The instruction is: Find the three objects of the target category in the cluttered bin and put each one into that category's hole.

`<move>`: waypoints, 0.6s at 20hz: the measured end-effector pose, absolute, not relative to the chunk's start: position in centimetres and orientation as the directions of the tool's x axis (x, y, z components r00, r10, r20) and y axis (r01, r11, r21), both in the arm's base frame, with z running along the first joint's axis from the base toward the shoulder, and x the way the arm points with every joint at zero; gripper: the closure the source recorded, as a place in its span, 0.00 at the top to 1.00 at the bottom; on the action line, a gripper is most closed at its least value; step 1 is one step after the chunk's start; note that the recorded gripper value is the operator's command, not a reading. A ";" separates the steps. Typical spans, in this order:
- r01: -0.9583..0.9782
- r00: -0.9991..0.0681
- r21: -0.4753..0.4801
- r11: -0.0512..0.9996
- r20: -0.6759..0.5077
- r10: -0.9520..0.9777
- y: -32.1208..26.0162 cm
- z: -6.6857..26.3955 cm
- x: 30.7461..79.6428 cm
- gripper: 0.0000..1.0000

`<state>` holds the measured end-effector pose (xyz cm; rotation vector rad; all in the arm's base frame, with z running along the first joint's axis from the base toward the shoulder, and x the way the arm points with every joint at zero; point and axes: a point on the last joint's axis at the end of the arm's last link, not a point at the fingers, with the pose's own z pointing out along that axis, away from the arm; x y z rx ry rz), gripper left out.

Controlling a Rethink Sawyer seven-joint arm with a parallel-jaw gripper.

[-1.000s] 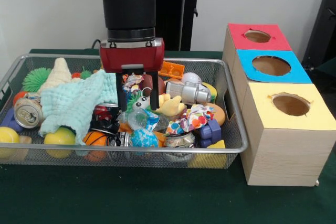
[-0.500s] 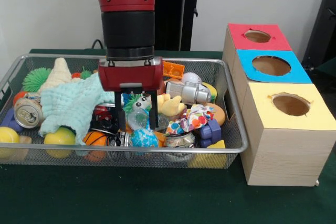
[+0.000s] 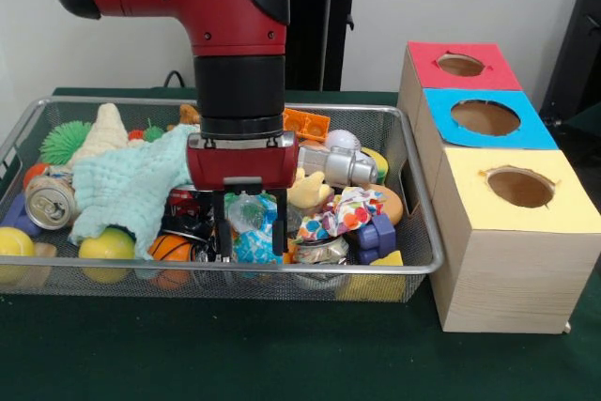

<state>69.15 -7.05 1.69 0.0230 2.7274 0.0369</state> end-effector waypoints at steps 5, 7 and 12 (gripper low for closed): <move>-0.004 -0.941 -0.024 1.000 -0.338 -0.012 -7.0 1.3 67.6 1.00; -0.007 -0.952 -0.042 0.999 -0.307 -0.020 -7.1 1.2 67.0 1.00; 0.001 -0.962 -0.069 0.998 -0.272 -0.018 -8.2 1.6 66.4 1.00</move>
